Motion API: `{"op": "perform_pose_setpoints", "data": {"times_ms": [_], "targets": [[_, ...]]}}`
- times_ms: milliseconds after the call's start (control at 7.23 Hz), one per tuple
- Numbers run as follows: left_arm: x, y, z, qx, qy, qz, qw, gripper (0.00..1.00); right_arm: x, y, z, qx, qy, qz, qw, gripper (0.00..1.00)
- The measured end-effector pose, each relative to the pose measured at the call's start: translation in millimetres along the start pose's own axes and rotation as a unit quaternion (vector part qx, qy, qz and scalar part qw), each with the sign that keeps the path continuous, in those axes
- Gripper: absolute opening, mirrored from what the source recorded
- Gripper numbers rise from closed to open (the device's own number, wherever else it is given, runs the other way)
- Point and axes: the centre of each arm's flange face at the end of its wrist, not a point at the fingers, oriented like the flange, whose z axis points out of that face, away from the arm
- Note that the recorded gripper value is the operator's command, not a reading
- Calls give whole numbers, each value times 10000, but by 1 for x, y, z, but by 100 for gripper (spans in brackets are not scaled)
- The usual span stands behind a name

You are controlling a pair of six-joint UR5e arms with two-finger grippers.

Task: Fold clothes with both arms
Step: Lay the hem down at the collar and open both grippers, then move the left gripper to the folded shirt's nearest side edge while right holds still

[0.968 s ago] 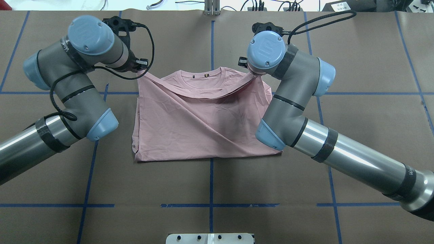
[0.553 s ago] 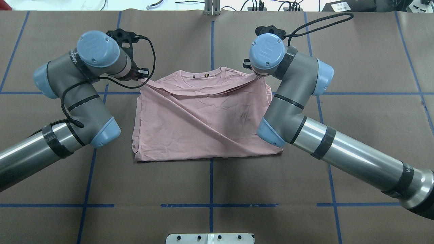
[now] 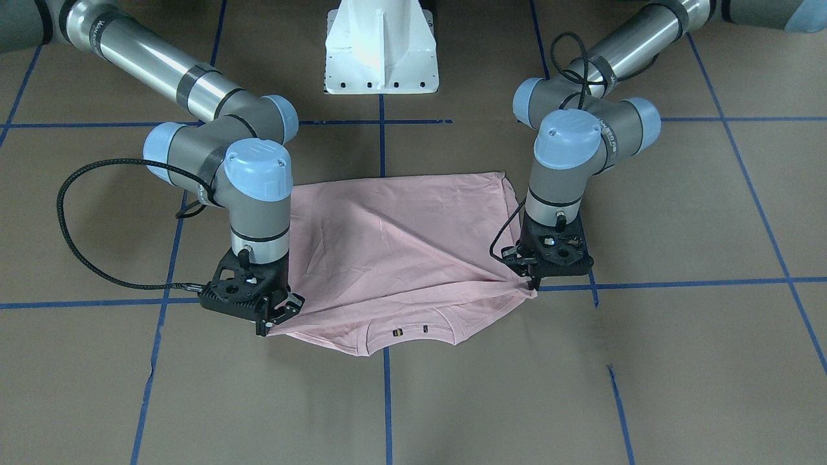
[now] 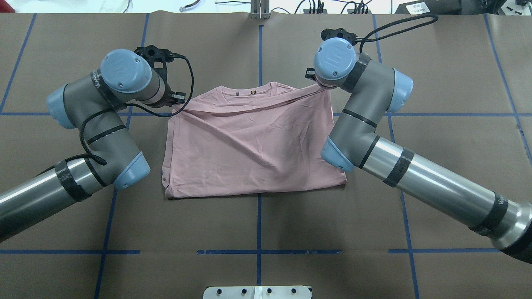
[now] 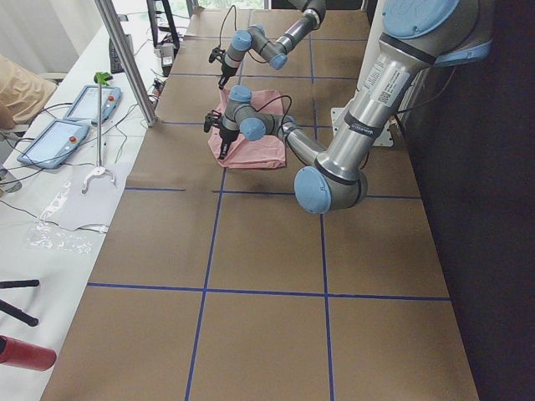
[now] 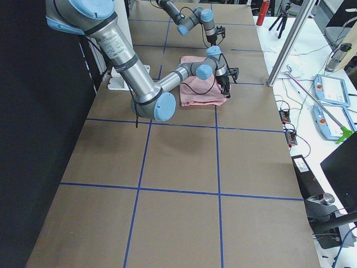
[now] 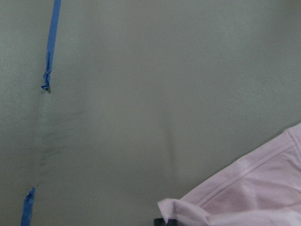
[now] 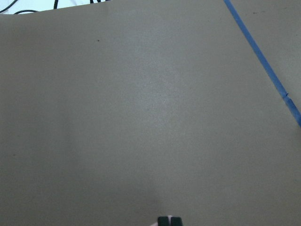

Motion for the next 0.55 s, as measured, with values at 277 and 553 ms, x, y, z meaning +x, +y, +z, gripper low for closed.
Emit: {"op": "perform_pose_setpoints", "data": {"times_ms": [277,553], "targets": [[0,0,0,-5,5,4,10000,35,3,-3,5,4,55,18,10000,72],[2,0,-2,17,42,43,10000,100,2,-3,6,-2,53,-36,10000,100]]}}
